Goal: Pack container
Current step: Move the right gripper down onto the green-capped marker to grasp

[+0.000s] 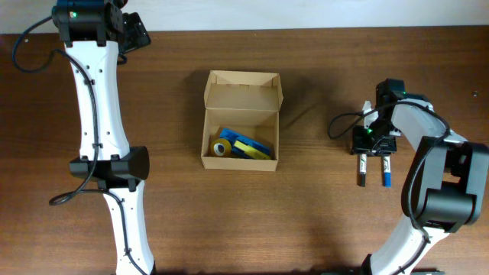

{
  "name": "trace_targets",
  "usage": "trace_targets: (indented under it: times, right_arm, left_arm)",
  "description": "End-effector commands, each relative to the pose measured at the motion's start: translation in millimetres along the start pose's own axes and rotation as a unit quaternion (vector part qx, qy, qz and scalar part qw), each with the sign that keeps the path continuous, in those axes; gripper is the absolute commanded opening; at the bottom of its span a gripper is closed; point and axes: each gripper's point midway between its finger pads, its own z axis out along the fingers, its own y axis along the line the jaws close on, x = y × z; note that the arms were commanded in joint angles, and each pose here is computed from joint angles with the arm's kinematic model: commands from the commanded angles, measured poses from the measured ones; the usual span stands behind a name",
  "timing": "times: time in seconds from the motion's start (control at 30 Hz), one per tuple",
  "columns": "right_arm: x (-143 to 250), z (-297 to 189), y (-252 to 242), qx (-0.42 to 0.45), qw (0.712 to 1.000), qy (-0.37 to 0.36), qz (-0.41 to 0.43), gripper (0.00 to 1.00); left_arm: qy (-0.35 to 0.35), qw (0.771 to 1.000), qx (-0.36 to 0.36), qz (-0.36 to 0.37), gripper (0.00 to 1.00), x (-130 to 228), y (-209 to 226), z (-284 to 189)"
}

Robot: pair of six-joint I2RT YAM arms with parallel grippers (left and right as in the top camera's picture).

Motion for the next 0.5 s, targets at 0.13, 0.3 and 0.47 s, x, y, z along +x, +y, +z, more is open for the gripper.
trace_targets:
  times: [0.13,0.3,0.47]
  right_arm:
    - [13.6,24.3,-4.8,0.012,0.999,0.045,0.008,0.08]
    - [13.3,24.3,-2.8,0.009,0.999,0.044,0.016,0.04]
    - [5.2,10.7,5.3,-0.013,0.999,0.028,0.015,0.04]
  left_arm:
    - [-0.014,1.000,0.006,0.000,1.00,-4.9,5.0,-16.7]
    - [-0.014,1.000,0.006,0.000,1.00,-4.9,5.0,-16.7]
    - [-0.014,1.000,0.006,0.000,1.00,-4.9,5.0,-16.7]
